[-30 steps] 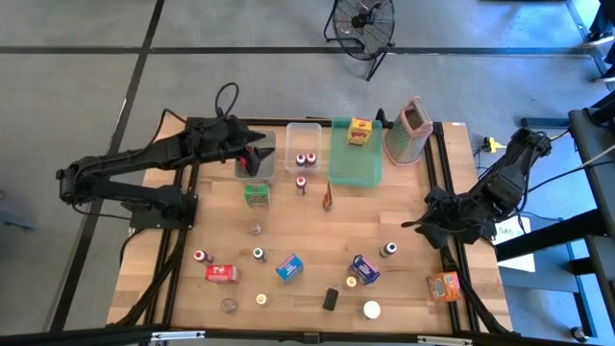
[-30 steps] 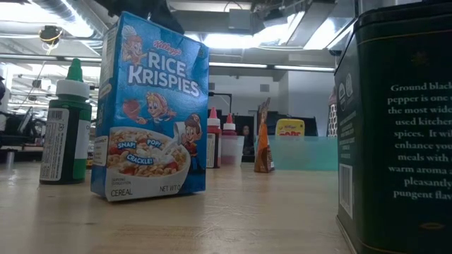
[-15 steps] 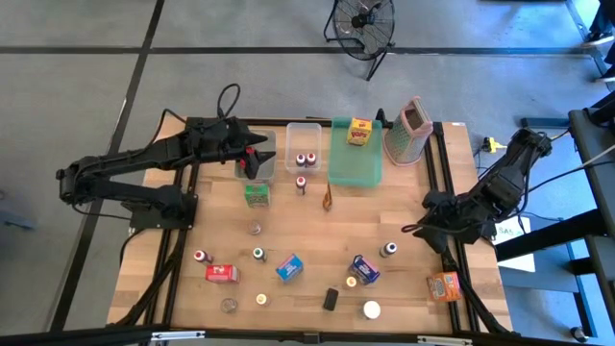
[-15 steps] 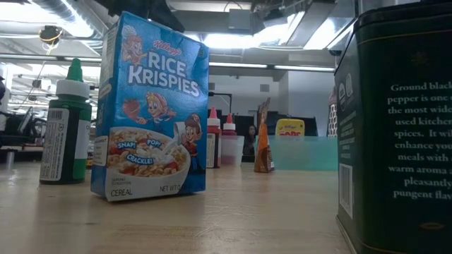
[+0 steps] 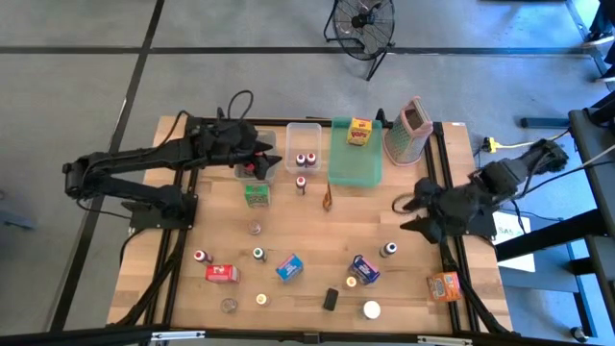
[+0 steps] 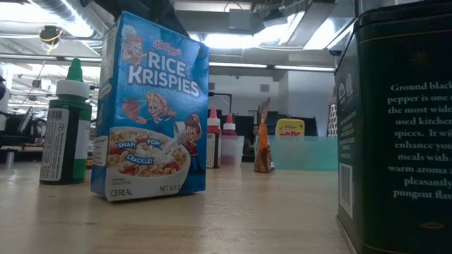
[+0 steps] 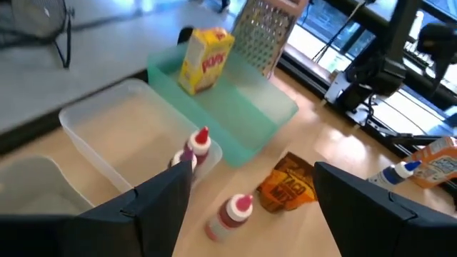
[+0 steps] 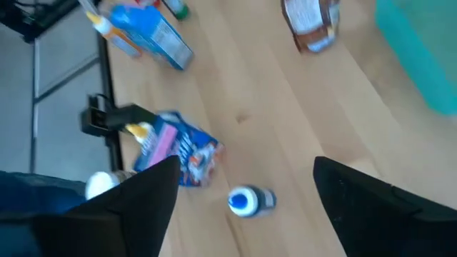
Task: Pick & Place Kitchen Items
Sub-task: Put the blue cereal box into the green bin
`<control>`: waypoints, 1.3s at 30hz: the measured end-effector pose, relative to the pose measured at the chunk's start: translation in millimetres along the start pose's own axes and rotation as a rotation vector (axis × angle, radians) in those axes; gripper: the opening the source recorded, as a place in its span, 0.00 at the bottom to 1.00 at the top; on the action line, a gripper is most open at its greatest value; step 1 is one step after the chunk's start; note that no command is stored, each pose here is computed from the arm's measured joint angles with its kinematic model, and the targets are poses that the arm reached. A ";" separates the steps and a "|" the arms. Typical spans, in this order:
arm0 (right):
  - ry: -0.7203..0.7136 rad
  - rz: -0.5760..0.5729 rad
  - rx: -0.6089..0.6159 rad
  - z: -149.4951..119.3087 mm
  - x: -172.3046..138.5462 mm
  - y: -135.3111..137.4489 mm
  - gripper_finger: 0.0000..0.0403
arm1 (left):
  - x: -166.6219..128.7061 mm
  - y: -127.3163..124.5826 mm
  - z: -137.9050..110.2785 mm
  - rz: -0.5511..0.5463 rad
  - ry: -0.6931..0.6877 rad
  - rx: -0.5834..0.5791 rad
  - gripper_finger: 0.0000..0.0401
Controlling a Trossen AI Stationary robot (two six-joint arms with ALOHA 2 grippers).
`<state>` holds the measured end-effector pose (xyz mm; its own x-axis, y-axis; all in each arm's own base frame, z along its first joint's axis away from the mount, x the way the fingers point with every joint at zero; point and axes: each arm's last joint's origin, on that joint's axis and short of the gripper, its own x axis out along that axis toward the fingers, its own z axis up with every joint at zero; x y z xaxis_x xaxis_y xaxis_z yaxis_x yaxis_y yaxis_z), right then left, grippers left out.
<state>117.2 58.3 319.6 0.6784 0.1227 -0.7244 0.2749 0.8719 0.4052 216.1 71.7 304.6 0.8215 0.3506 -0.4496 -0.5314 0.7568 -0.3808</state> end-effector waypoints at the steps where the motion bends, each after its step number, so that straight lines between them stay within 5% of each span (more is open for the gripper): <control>1: -0.001 0.010 -0.002 7.0 -2.5 0.3 0.81 | 3.1 -0.4 -1.4 0.003 0.011 -0.012 0.72; 9: 0.103 0.044 -0.056 44.8 -10.3 3.3 0.81 | 25.5 -7.9 -13.6 0.006 0.080 -0.079 0.72; 19: 0.424 0.040 -0.040 40.7 17.7 20.0 0.81 | 23.3 -26.9 -10.7 -0.108 0.003 -0.047 0.72; 27: 0.400 0.069 -0.048 55.2 26.6 56.2 0.81 | 20.0 -28.3 -10.3 -0.118 -0.007 0.081 0.71; 34: 0.327 -0.078 -0.110 57.1 51.1 89.8 0.81 | 17.8 -32.2 -11.9 -0.263 0.046 0.198 0.71; 39: 0.356 -0.196 -0.034 44.1 82.9 103.5 0.81 | 16.5 -34.8 -14.4 -0.383 0.097 0.264 0.72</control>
<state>232.0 137.8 326.1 0.3358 0.1037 -0.9362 0.3487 0.9096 0.2258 245.2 43.2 298.7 0.9182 -0.0243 -0.3953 -0.1132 0.9404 -0.3206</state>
